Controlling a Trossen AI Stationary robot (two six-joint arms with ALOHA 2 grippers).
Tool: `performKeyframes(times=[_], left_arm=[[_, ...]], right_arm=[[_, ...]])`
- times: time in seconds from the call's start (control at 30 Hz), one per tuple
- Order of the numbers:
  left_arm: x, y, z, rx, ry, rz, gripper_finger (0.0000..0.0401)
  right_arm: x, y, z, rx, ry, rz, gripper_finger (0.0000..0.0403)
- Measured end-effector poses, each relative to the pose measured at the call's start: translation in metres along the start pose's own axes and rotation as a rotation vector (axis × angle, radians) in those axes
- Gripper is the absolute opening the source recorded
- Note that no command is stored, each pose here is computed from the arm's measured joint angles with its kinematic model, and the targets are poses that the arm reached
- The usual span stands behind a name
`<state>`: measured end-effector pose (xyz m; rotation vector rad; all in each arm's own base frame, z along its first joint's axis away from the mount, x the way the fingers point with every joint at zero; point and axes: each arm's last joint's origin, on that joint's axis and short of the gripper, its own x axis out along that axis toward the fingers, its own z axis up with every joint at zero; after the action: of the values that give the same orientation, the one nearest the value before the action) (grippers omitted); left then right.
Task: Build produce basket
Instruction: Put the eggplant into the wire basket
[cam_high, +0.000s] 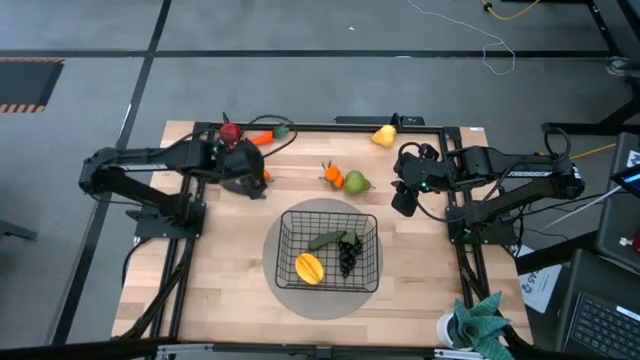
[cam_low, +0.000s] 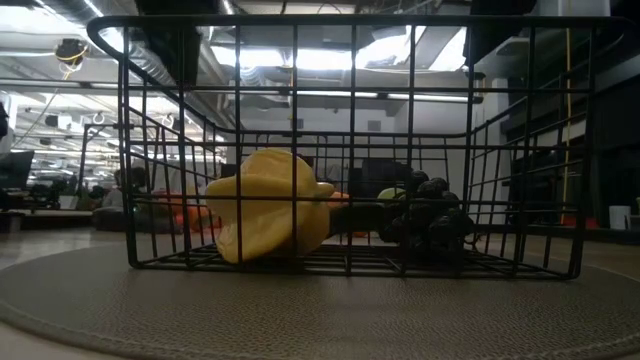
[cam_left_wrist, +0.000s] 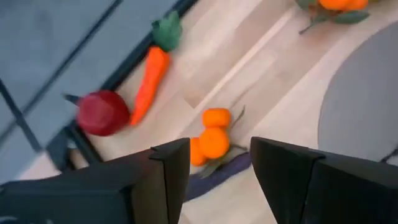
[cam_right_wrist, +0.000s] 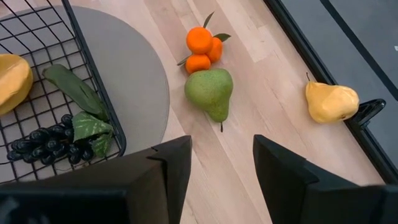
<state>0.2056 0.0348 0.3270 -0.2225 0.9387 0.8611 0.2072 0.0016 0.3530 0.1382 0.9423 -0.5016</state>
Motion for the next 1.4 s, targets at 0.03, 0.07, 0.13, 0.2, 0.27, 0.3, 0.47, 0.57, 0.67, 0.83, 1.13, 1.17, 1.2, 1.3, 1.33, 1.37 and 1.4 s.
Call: performKeyframes(times=[0.03, 0.07, 0.13, 0.2, 0.27, 0.3, 0.47, 0.57, 0.67, 0.83, 1.13, 1.17, 1.2, 1.3, 1.33, 1.37, 1.4], left_arm=[[0.007, 0.001, -0.003, -0.013, 0.044, -0.012, 0.0157], [0.015, 0.003, -0.005, -0.023, 0.088, -0.023, 0.0157], [0.029, 0.002, -0.008, -0.050, 0.135, -0.063, 0.0156], [0.045, 0.004, -0.014, -0.065, 0.195, -0.064, 0.0155], [0.061, 0.004, -0.021, -0.071, 0.239, -0.034, 0.0156], [0.070, 0.005, -0.023, -0.082, 0.261, -0.022, 0.0157], [0.106, 0.012, -0.043, -0.133, 0.415, 0.022, 0.0154], [0.120, 0.017, -0.052, -0.143, 0.468, 0.058, 0.0154], [0.129, 0.021, -0.058, -0.136, 0.491, 0.071, 0.0154], [0.138, 0.025, -0.057, 0.027, 0.471, -0.030, 0.0154], [0.155, 0.022, -0.060, 0.321, 0.539, -0.147, 0.0154], [0.159, 0.021, -0.062, 0.340, 0.559, -0.148, 0.0154], [0.163, 0.020, -0.063, 0.357, 0.580, -0.148, 0.0154], [0.174, 0.017, -0.067, 0.387, 0.634, -0.120, 0.0154], [0.178, 0.016, -0.068, 0.395, 0.651, -0.109, 0.0154], [0.180, 0.015, -0.069, 0.401, 0.662, -0.102, 0.0154], [0.182, 0.014, -0.070, 0.404, 0.670, -0.101, 0.0154]], right_arm=[[0.000, 0.000, 0.000, 0.000, 0.000, 0.000, 0.0161], [0.000, 0.000, 0.000, 0.000, 0.000, 0.000, 0.0161], [0.000, 0.000, 0.000, 0.000, 0.000, 0.000, 0.0161], [0.000, 0.000, 0.000, 0.000, 0.000, 0.000, 0.0161], [0.000, 0.000, 0.000, 0.001, 0.000, 0.000, 0.0161], [0.000, 0.000, 0.000, 0.000, 0.000, 0.000, 0.0161], [0.000, 0.000, 0.000, 0.000, 0.000, 0.001, 0.0161], [0.000, 0.000, 0.000, 0.000, 0.000, 0.000, 0.0161], [0.000, 0.000, 0.000, 0.000, 0.000, 0.000, 0.0161], [0.000, 0.000, 0.000, 0.000, 0.000, 0.000, 0.0161], [0.000, 0.000, 0.000, -0.002, 0.000, 0.000, 0.0161], [0.000, 0.000, 0.000, -0.002, 0.000, 0.000, 0.0161], [0.000, 0.000, 0.000, -0.002, 0.000, 0.000, 0.0161], [0.000, 0.000, 0.000, -0.002, 0.000, 0.000, 0.0161], [0.000, 0.000, 0.000, -0.003, 0.000, 0.000, 0.0161], [0.000, 0.000, 0.000, -0.003, 0.000, 0.000, 0.0161], [0.000, 0.000, 0.000, -0.003, 0.000, 0.000, 0.0161]])
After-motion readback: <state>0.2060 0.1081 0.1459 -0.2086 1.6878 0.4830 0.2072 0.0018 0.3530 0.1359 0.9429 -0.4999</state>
